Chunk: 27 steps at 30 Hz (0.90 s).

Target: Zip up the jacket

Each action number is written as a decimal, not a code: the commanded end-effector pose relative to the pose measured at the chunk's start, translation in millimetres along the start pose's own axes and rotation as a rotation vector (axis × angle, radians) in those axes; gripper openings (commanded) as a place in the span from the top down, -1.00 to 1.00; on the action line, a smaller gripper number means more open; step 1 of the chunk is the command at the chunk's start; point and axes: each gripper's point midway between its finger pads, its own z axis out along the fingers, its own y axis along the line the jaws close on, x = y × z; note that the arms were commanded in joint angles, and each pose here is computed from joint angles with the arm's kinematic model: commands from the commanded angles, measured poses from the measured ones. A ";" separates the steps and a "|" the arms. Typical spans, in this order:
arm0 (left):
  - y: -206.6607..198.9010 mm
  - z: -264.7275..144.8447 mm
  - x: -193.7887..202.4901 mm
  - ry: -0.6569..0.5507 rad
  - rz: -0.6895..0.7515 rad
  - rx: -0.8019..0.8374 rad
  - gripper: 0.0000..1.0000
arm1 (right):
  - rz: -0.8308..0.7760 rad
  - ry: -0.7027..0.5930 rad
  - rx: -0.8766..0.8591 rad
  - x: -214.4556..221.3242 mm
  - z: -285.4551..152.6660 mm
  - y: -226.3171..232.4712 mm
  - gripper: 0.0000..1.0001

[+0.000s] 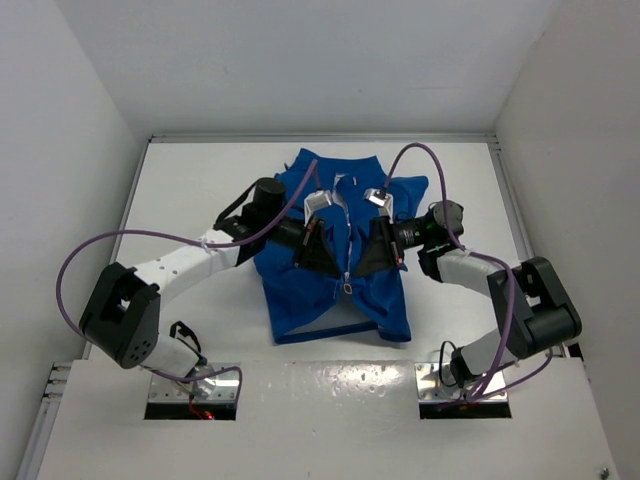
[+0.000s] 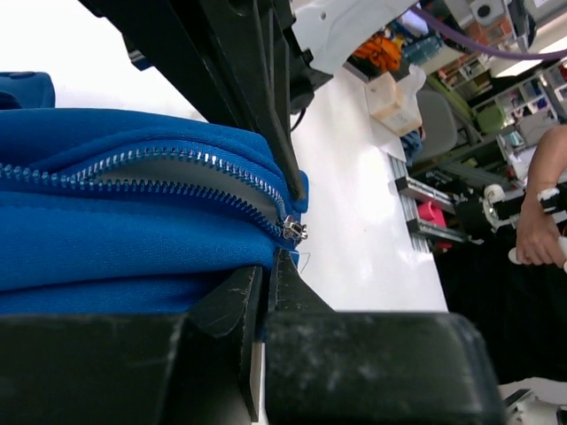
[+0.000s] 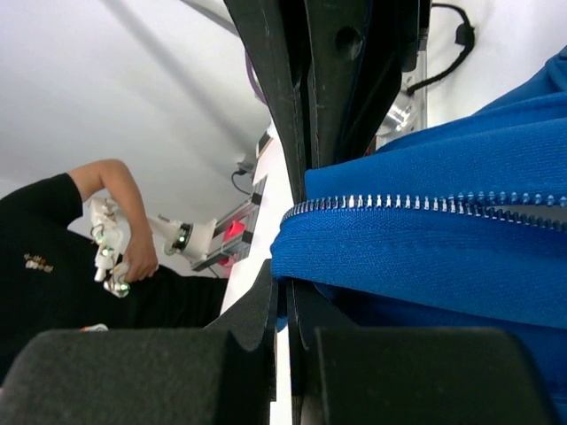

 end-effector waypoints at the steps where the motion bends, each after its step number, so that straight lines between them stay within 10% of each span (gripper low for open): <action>1: -24.1 5.6 11.3 0.051 0.055 0.096 1.00 | -0.222 -0.047 -0.004 -17.5 3.7 7.1 1.00; 13: -40.9 -4.1 43.2 0.102 0.150 0.121 1.00 | -0.202 -0.050 0.009 -20.8 -2.3 -1.2 0.97; 17: -37.8 -9.0 43.3 0.093 0.148 0.105 1.00 | -0.209 -0.019 0.002 -25.2 -3.9 3.1 0.18; 27: -30.8 -11.0 36.9 0.080 0.175 0.053 1.00 | 0.170 -0.080 0.026 -66.7 -5.9 30.4 0.00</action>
